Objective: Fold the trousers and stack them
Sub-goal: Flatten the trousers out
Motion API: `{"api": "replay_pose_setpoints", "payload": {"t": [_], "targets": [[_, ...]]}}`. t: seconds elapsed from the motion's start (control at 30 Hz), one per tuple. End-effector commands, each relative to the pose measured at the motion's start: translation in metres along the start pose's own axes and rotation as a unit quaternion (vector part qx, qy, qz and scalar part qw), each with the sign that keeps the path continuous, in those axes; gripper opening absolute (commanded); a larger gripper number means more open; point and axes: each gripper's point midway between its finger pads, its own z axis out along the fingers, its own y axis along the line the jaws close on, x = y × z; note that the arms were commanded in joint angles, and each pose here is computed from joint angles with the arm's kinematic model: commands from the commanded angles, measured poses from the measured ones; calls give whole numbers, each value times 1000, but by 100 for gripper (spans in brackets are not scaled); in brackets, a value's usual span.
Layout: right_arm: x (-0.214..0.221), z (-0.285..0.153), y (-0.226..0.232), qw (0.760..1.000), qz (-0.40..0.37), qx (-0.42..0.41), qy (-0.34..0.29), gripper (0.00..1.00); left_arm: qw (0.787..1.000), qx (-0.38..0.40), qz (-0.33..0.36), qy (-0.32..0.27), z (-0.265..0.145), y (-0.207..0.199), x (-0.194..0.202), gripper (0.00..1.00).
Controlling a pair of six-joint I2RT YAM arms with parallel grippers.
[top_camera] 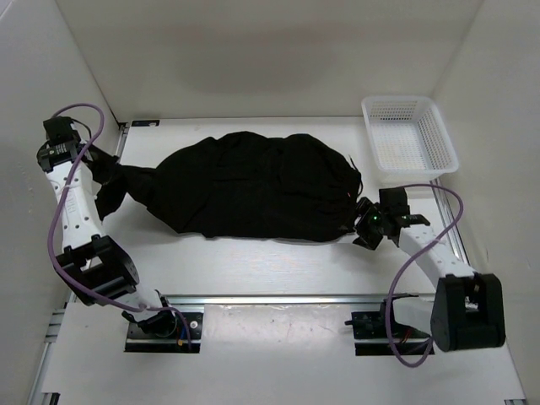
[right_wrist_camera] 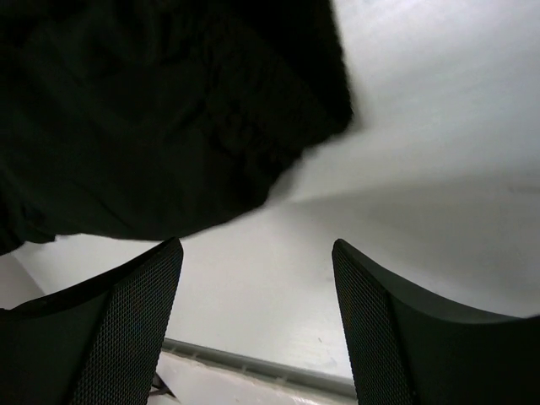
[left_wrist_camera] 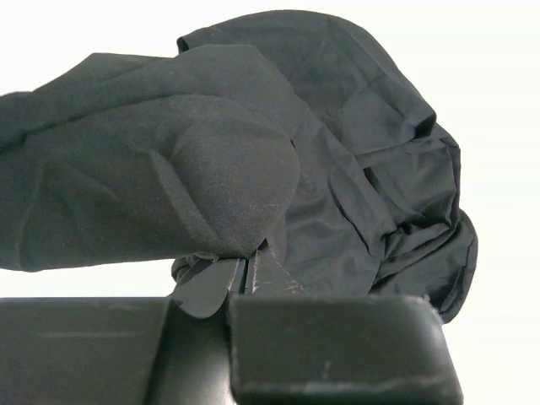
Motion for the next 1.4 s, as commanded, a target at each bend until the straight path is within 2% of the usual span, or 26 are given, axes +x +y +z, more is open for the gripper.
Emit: {"api": "replay_pose_setpoints", "payload": {"t": [0.0,0.2,0.3,0.43,0.53,0.57,0.63,0.7,0.83,0.87,0.93,0.97,1.03,1.07,1.1,1.17,1.23,1.27,1.3,1.33,1.37], "targets": [[-25,12,32,997,0,-74,-16,76,1000,-10,9,-11,5,7,-4,10],[-45,42,21,998,13,-60,-17,71,1000,-29,4,9,20,18,4,10],[-48,54,15,999,12,-49,-16,64,1000,-30,5,2,18,17,1,10],[-55,69,11,998,27,-44,-26,51,999,-31,11,-5,16,16,-3,10],[-68,70,10,998,28,-24,-46,9,999,-30,8,-10,14,17,-8,10],[-70,59,13,998,28,-19,-52,0,999,-32,7,-7,17,18,-7,10],[-77,42,12,997,14,-7,-80,0,999,-27,14,-15,13,14,-12,10],[-80,8,14,994,-7,3,-113,0,999,-30,18,-10,15,15,-12,10],[-84,-49,-9,983,-13,49,-177,0,999,-40,20,5,27,20,-10,10],[-77,-55,-23,982,-9,74,-171,0,999,-49,24,6,29,25,-8,13],[-74,-62,-43,979,12,95,-181,0,998,-58,21,20,39,31,-3,26],[-71,-63,-48,979,19,98,-177,0,998,-61,20,25,41,34,0,36],[-68,-64,-53,979,28,96,-179,0,997,-64,17,42,49,37,6,58],[-69,-64,-54,978,35,99,-182,0,997,-64,17,42,49,37,6,80],[-68,-64,-57,977,36,107,-180,0,997,-67,16,45,51,39,8,83],[-71,-68,-59,975,41,113,-186,0,996,-75,18,35,48,42,5,84],[-73,-70,-67,973,52,124,-189,0,997,-77,13,27,45,41,3,73],[-75,-72,-64,972,51,122,-193,0,997,-77,13,27,46,43,5,55],[-78,-74,-69,970,56,127,-198,0,996,-78,13,28,48,45,7,17],[-79,-76,-69,970,58,123,-201,0,996,-80,12,31,51,48,10,10],[-78,-76,-68,972,52,120,-197,0,996,-86,4,39,56,53,16,10]]}}
